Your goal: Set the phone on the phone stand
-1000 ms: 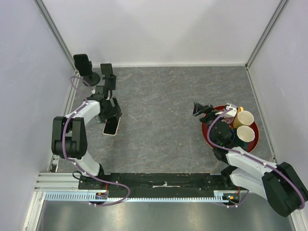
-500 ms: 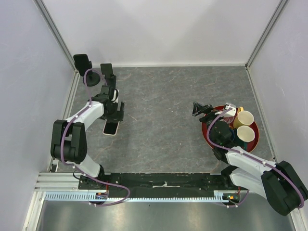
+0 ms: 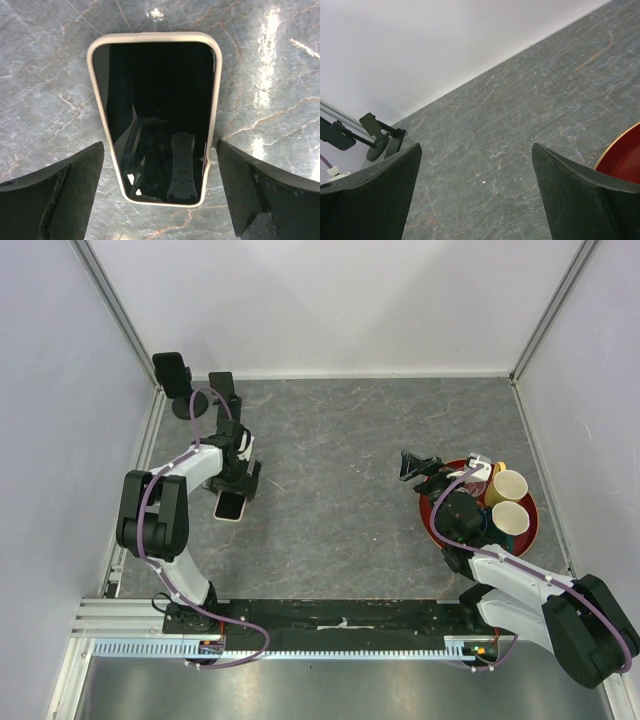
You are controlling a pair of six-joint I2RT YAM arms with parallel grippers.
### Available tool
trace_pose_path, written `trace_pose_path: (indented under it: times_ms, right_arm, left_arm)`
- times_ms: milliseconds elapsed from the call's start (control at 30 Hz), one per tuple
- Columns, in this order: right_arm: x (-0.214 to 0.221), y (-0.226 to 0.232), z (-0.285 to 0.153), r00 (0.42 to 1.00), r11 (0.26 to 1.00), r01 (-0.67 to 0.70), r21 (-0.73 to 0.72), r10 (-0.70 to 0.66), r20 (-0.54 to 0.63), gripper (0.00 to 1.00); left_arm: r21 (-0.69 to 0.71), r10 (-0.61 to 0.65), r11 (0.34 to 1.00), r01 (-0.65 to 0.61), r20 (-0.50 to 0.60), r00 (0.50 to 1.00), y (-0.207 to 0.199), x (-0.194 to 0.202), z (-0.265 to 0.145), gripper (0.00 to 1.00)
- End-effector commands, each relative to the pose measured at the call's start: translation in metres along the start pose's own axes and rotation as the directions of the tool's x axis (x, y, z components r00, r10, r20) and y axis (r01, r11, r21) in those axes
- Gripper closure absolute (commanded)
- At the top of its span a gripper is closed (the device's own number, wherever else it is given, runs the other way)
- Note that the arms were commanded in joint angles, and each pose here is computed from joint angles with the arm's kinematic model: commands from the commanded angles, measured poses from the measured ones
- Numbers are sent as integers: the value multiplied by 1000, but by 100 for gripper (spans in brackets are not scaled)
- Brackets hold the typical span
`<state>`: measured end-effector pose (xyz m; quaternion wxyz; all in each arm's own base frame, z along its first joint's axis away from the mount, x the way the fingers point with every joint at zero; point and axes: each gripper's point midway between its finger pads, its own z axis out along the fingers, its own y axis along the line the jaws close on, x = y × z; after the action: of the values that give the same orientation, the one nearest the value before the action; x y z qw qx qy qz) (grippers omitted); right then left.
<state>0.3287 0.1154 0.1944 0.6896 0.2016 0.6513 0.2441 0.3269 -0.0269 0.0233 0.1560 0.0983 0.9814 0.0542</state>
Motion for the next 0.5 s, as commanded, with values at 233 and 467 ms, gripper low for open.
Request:
trace_pose_path:
  times_ms: [233, 467]
  right_arm:
    - [-9, 6, -1, 999, 999, -22, -35, 23, 36, 2]
    - [-10, 6, -1, 999, 999, -18, -30, 19, 38, 2]
  left_arm:
    - [116, 37, 993, -24, -109, 993, -13, 11, 20, 0]
    - [267, 18, 964, 19, -138, 990, -43, 12, 19, 9]
